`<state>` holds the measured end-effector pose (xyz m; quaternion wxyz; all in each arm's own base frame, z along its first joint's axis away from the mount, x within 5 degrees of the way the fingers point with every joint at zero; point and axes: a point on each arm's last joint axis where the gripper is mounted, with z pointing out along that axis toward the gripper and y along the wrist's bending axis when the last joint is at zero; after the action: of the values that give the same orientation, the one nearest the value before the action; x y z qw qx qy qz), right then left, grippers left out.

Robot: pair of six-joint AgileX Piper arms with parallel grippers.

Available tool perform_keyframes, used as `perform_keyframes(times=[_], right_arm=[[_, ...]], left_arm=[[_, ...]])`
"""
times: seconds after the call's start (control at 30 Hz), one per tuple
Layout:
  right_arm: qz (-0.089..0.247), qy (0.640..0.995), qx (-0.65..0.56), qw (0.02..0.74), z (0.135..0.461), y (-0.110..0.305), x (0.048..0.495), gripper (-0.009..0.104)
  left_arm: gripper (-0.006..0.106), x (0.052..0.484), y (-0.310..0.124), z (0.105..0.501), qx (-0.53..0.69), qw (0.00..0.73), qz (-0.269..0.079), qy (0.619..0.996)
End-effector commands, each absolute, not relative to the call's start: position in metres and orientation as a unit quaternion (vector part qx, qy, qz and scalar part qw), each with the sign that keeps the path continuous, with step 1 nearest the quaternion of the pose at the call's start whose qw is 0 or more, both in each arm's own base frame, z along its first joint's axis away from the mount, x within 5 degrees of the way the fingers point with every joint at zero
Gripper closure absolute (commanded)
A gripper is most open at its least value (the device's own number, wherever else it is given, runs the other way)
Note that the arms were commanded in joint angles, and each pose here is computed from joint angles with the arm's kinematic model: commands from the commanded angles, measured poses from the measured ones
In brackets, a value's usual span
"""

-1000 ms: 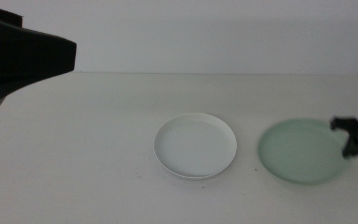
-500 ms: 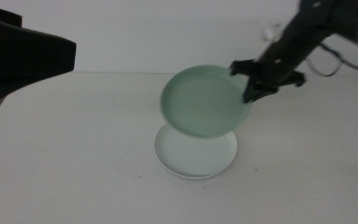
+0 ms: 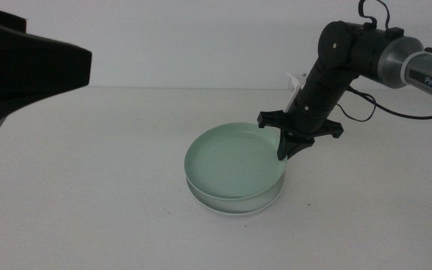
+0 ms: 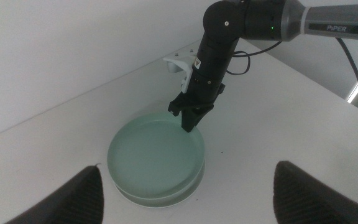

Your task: Stack the three bowls on top of each other.

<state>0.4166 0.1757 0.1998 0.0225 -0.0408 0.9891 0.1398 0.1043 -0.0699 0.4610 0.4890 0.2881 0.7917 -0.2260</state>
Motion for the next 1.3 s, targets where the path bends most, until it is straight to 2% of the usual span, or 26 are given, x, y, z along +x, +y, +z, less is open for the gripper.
perform_keyframes(times=[0.0,0.13,0.2,0.27,0.47,0.53,0.6,0.77,0.97,1.07,1.27], right_arm=[[0.139,0.989,-0.049,0.027,0.201,0.176,0.418,0.097],[0.139,0.989,-0.05,0.027,0.2,0.176,0.418,0.092],[0.136,0.989,-0.051,0.028,0.199,0.176,0.418,0.085],[0.134,0.989,-0.053,0.028,0.199,0.176,0.418,0.074],[0.135,0.986,-0.088,0.039,0.205,0.174,0.417,0.028],[0.132,0.983,-0.114,0.052,0.218,0.171,0.414,0.017],[0.129,0.981,-0.125,0.069,0.24,0.163,0.41,0.012],[0.121,0.973,-0.119,0.156,0.313,0.13,0.391,0.01],[0.109,0.952,-0.11,0.265,0.383,0.083,0.332,0.01],[0.098,0.94,-0.089,0.314,0.399,0.062,0.294,0.01],[0.1,0.9,-0.065,0.419,0.427,0.043,0.222,0.01]], left_arm=[[0.007,0.105,-0.069,0.461,0.283,0.494,-0.226,0.791],[0.007,0.105,-0.069,0.461,0.283,0.494,-0.226,0.791],[0.007,0.105,-0.069,0.461,0.283,0.494,-0.226,0.791],[0.007,0.105,-0.069,0.461,0.283,0.494,-0.226,0.791],[0.007,0.105,-0.069,0.461,0.283,0.494,-0.226,0.791],[0.007,0.105,-0.069,0.461,0.283,0.494,-0.226,0.791],[0.007,0.105,-0.069,0.461,0.283,0.494,-0.226,0.791],[0.007,0.105,-0.069,0.461,0.283,0.494,-0.226,0.791],[0.007,0.105,-0.069,0.461,0.283,0.494,-0.226,0.791],[0.007,0.105,-0.069,0.461,0.283,0.494,-0.226,0.791],[0.007,0.105,-0.069,0.461,0.283,0.494,-0.226,0.791]])
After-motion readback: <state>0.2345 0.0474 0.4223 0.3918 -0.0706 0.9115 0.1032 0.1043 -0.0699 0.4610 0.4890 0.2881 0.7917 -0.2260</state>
